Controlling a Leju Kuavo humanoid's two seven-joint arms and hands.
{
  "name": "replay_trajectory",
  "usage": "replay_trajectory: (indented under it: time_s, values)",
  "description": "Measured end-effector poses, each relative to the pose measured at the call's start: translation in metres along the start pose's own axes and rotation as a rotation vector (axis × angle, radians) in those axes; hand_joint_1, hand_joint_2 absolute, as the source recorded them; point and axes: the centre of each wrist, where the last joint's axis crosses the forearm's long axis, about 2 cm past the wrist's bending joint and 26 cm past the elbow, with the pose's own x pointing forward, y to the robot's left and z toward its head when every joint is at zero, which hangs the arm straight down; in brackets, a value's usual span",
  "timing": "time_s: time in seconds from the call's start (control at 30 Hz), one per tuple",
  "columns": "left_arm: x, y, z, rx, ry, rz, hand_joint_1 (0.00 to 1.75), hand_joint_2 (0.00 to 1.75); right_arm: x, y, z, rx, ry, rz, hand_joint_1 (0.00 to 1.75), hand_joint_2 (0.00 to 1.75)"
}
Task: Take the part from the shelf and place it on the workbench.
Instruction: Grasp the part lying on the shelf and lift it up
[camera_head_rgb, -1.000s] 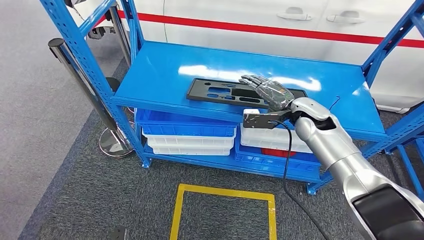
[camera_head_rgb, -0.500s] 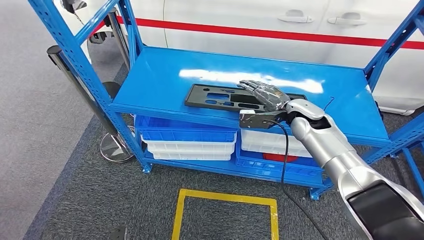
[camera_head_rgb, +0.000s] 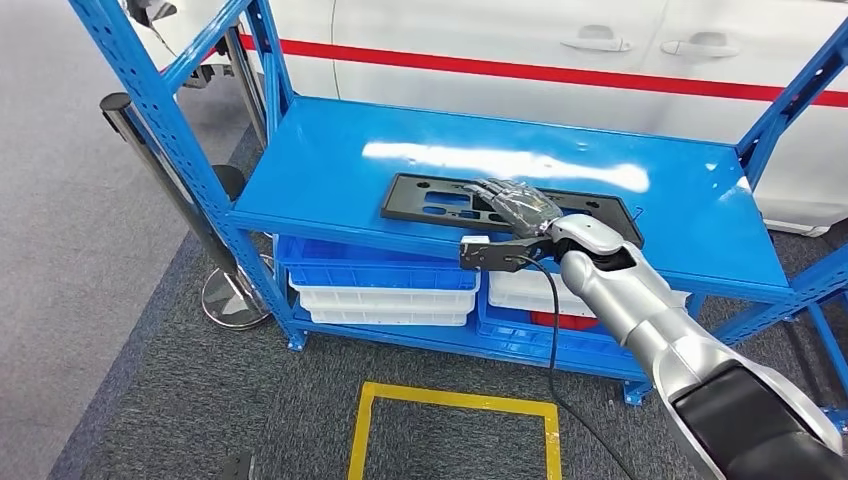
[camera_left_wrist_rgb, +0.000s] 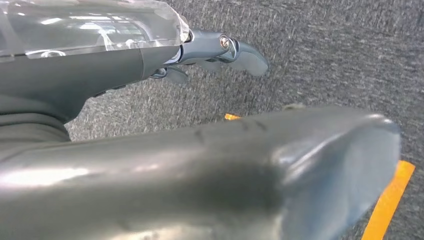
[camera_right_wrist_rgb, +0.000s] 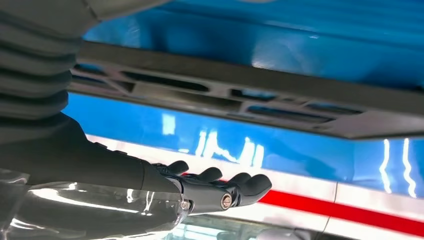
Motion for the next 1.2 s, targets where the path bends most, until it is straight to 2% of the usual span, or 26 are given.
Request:
replay_trajectory:
  time_s: [0.27,0.83,1.2]
  values:
    - [0.002,-0.001,0.000,-0.002,-0.003,0.001,0.00,0.00,0.006,0.018,-0.002,0.053,0.005,-0.028,0.00,0.00]
    - [0.003,-0.002,-0.001,-0.005,-0.011,0.004,0.00,0.00,0.039,0.019,-0.023,0.073,-0.045,-0.060,0.00,0.00]
    - [0.003,-0.002,-0.001,-0.005,-0.014,0.009,0.00,0.00,0.043,0.021,-0.028,0.086,-0.043,-0.057,0.00,0.00]
